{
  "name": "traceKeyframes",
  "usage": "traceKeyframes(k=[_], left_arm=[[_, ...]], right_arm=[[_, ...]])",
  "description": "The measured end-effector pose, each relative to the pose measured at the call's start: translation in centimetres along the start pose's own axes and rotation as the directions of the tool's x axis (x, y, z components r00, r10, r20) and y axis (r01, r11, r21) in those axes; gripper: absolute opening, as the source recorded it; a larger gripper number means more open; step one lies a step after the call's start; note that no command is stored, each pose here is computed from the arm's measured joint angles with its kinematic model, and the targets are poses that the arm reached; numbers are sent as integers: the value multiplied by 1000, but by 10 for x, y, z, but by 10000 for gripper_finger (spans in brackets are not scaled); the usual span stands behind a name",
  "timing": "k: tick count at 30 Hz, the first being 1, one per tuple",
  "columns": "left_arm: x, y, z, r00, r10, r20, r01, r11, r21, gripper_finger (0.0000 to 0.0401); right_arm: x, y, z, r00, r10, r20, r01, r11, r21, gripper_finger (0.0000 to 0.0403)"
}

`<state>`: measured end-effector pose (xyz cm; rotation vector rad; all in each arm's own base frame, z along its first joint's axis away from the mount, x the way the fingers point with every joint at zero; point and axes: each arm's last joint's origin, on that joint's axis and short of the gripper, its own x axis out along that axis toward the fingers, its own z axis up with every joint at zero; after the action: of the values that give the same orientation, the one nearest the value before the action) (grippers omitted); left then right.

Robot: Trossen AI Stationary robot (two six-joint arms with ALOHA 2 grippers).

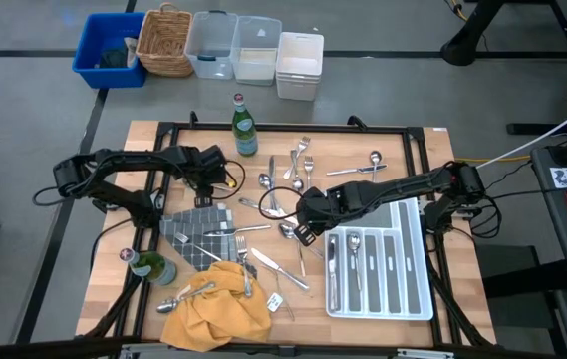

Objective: Sort silverware
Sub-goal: Stack the silver spoon into the white utensil tray with the other silver spoon

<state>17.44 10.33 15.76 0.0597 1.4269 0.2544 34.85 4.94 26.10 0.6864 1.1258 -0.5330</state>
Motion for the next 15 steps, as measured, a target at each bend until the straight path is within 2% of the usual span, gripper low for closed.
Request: traceKeyframes(k=[15], left_arm=[[20,7,-20,1000,11,0,-11,998,-59,140]], right_arm=[[0,0,0,1000,2,3,-2,1000,0,72]])
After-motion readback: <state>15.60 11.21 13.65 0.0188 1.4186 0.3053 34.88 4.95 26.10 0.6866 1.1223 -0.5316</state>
